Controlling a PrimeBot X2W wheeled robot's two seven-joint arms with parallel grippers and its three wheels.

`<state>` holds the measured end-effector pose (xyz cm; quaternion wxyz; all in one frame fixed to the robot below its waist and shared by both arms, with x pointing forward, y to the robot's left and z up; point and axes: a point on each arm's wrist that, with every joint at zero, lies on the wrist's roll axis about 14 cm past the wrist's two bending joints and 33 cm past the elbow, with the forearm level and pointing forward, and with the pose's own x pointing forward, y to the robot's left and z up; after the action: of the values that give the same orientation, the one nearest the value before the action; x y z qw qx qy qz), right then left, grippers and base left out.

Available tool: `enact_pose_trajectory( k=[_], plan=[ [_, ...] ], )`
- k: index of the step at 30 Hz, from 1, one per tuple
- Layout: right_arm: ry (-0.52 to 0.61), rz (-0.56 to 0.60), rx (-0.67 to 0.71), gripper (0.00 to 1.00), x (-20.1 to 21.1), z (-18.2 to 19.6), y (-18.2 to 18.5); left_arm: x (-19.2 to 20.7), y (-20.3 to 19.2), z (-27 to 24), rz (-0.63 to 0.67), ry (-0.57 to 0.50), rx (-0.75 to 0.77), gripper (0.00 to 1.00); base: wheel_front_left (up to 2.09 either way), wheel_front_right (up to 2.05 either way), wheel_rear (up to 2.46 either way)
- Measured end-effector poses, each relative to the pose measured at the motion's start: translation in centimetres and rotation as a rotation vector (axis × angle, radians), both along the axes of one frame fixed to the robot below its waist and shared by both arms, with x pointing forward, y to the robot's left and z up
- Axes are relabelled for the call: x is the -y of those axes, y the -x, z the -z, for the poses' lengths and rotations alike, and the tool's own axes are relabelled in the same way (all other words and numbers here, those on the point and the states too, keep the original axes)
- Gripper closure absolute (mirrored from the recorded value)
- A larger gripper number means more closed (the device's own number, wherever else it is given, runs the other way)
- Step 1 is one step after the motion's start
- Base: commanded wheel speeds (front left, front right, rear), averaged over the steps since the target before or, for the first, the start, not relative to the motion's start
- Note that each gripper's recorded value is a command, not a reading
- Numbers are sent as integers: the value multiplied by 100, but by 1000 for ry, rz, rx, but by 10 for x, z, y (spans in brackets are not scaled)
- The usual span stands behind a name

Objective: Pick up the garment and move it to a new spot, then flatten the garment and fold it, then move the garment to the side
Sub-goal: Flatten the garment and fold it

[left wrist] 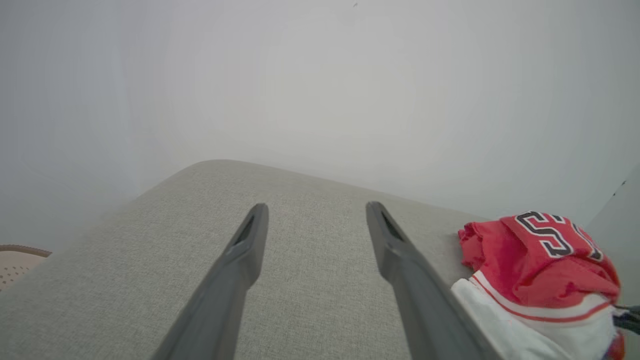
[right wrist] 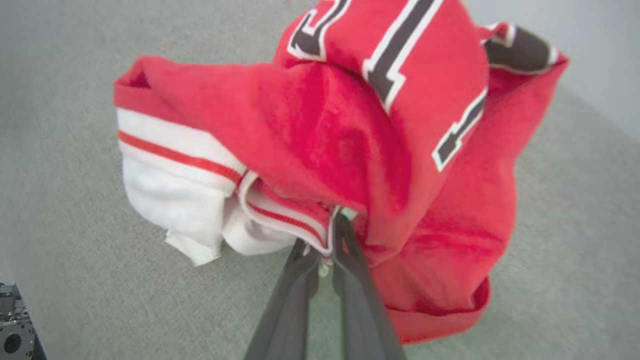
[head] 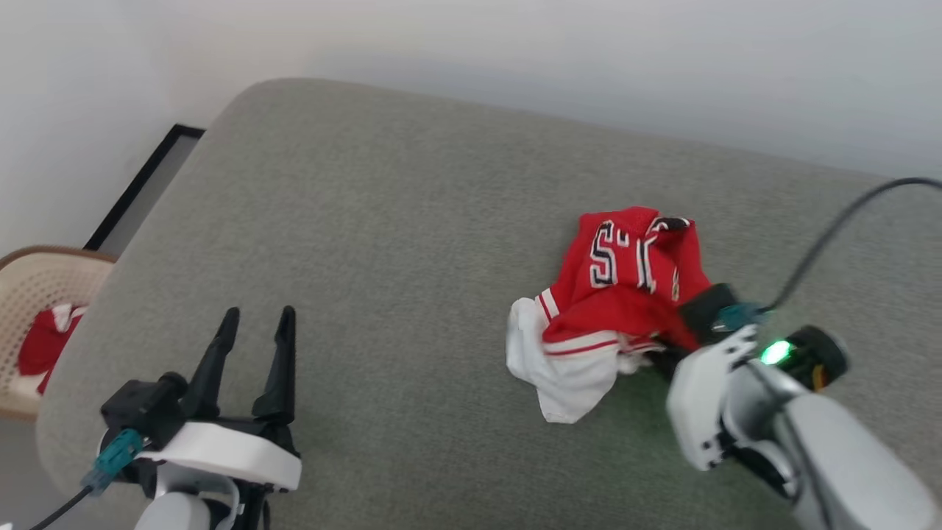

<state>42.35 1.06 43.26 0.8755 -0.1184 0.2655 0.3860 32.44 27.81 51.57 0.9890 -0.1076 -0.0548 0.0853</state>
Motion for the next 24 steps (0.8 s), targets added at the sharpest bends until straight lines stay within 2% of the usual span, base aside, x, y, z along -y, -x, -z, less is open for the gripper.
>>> enact_pose_trajectory(
  k=[8,12,15,17,18,24],
  plan=[
    [-43,227,30,100,78,-31,-11,5,-3,-2,31,-4,9,0,0,0,0],
    [-29,364,-12,100,120,-18,-7,10,-6,-1,51,-3,7,0,0,0,0],
    [0,408,-78,97,132,5,3,16,-9,1,67,4,0,0,0,0,0],
    [9,428,-112,49,134,17,7,20,-11,3,79,7,-3,0,0,0,0],
    [9,433,-128,0,134,22,9,22,-13,3,85,9,-4,0,0,0,0],
    [-15,420,-107,0,125,15,6,36,-19,9,144,12,-25,0,0,0,0]
  ],
)
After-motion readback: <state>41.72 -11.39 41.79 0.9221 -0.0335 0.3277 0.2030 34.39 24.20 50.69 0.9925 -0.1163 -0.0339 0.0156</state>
